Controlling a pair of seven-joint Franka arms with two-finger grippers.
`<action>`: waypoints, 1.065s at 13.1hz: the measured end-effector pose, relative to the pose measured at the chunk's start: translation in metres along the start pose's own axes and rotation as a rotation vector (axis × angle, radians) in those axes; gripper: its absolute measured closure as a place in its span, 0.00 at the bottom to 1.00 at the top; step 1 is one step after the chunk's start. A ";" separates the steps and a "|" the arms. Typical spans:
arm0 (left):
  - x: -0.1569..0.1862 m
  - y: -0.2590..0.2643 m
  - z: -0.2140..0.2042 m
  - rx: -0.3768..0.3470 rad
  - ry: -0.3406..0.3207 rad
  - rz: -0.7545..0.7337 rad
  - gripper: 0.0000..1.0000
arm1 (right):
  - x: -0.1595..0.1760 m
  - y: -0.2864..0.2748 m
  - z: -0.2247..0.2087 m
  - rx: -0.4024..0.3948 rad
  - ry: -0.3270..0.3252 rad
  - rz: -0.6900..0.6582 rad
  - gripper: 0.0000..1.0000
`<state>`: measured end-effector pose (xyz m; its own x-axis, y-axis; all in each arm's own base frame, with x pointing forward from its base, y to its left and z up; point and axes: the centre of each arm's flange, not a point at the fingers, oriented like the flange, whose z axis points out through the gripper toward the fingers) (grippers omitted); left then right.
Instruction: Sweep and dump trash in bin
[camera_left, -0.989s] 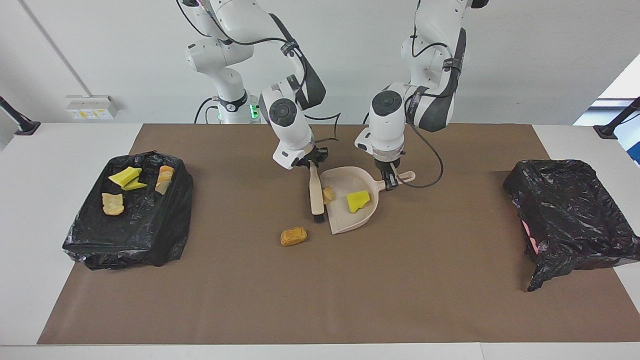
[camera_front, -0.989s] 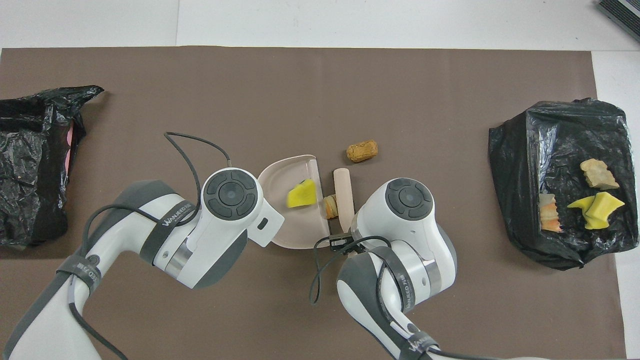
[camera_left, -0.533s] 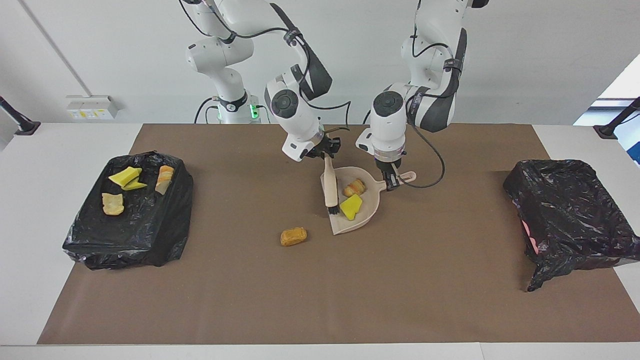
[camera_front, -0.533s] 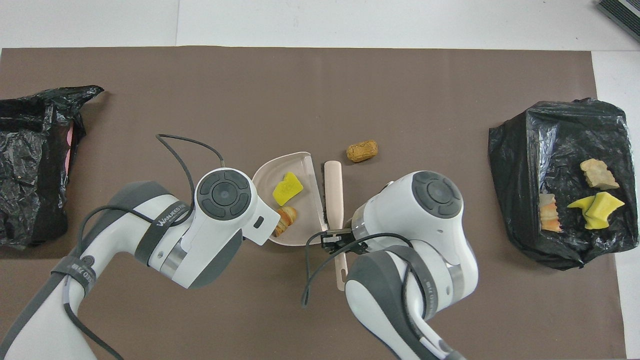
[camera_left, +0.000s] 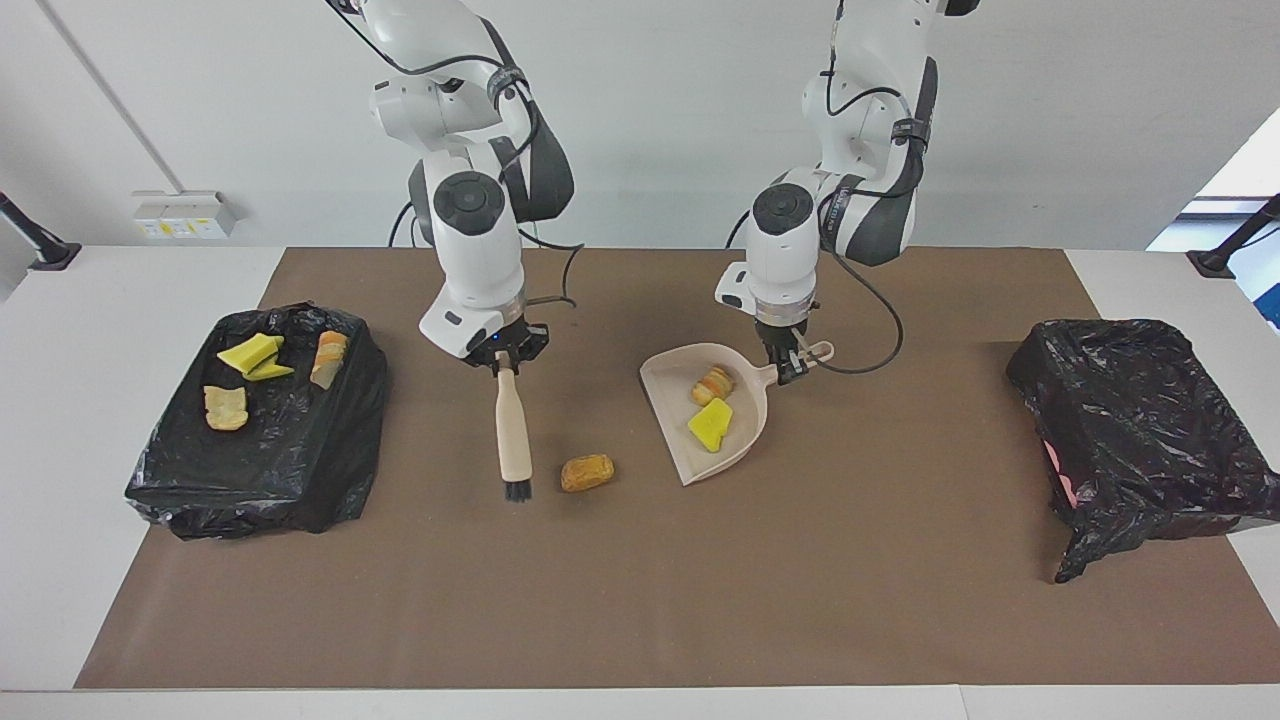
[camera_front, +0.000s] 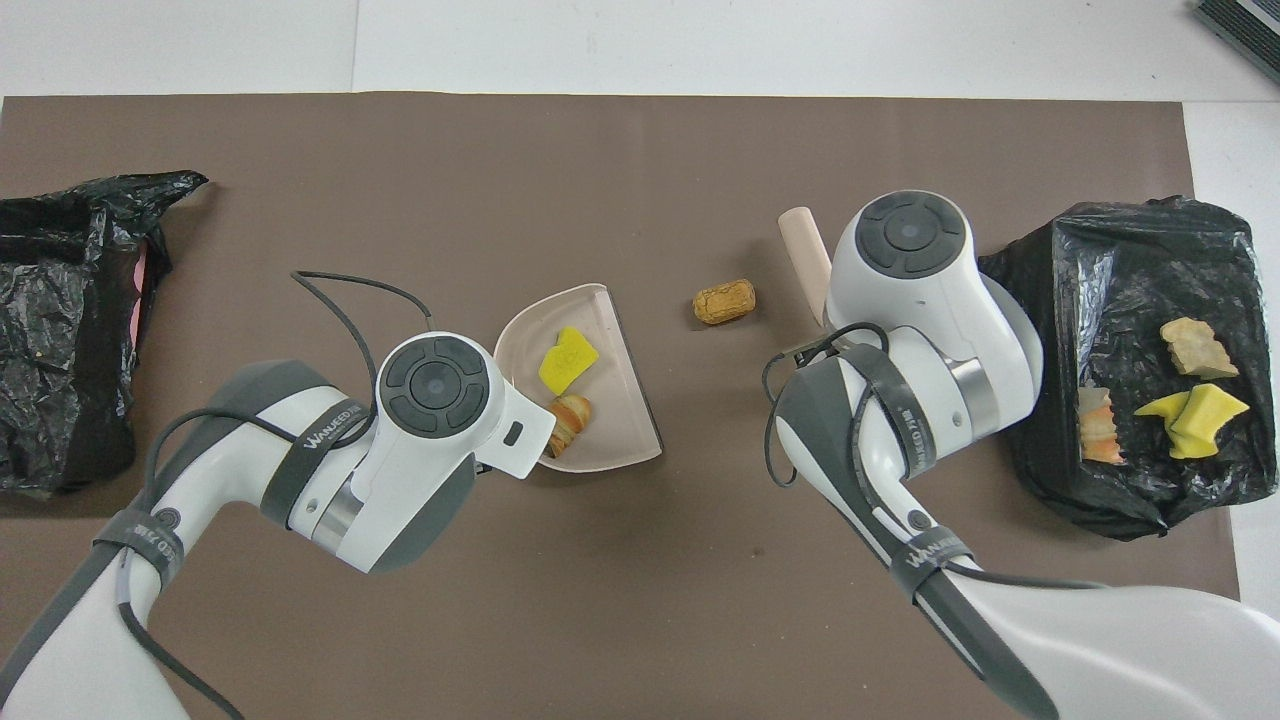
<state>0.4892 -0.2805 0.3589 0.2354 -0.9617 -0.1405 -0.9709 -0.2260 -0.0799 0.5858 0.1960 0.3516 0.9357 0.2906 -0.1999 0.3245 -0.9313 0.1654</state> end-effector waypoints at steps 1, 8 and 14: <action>0.000 0.000 0.000 0.000 0.001 -0.002 0.67 | 0.002 -0.019 0.011 0.002 -0.020 -0.028 0.74; -0.003 -0.002 0.002 -0.002 -0.001 -0.014 0.67 | -0.037 -0.108 0.000 0.470 -0.190 -0.102 0.74; -0.012 -0.011 0.004 -0.003 0.001 0.003 0.67 | -0.056 -0.121 -0.051 0.601 -0.173 0.028 0.74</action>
<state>0.4968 -0.2659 0.3575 0.2328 -0.9624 -0.1398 -0.9716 -0.2238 -0.0768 0.5008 0.3033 0.3924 0.8905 0.2716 -0.3650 0.1191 -0.9135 -0.3890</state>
